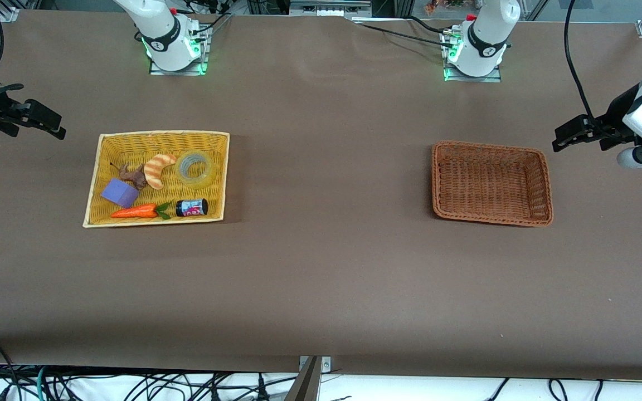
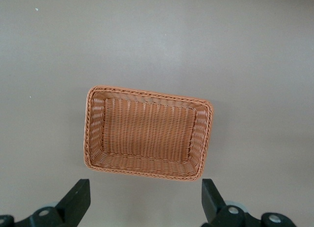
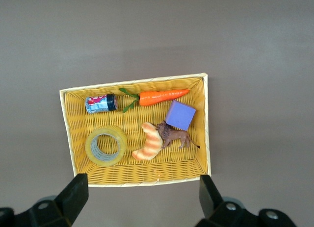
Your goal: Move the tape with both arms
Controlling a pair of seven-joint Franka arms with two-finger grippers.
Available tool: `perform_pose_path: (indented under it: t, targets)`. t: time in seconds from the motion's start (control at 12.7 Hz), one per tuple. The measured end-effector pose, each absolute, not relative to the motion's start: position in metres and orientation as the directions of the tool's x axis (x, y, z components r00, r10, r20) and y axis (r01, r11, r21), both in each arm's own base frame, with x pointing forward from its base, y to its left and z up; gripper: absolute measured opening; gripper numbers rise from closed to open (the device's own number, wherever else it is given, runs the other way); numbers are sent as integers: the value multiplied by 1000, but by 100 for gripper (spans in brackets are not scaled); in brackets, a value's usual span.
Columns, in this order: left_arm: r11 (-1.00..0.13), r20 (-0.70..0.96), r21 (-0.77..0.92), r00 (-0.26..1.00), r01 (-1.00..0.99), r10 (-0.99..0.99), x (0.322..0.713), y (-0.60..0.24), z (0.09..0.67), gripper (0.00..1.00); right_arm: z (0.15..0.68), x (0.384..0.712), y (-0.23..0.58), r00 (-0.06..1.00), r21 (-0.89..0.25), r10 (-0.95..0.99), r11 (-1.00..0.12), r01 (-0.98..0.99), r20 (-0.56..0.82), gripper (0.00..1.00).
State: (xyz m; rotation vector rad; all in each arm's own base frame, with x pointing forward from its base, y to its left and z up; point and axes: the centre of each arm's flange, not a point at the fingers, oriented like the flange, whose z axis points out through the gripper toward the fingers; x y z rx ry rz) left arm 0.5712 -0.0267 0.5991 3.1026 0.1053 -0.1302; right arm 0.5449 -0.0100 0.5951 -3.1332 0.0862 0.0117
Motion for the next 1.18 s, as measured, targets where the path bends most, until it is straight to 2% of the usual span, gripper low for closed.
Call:
perform_pose_path:
  t: [0.24, 0.55, 1.18]
  targets:
    - [-997, -89, 31, 994, 65, 62, 572, -29, 596, 100, 594, 544, -10, 998, -7, -55, -998, -56, -20, 100]
    - [-998, -90, 31, 994, 60, 57, 572, -32, 596, 100, 582, 536, -10, 992, -4, -54, -998, -55, -115, 100]
    - [-998, -92, 31, 994, 55, 52, 573, -35, 595, 100, 576, 536, -11, 988, 10, -52, -999, -51, -143, 100]
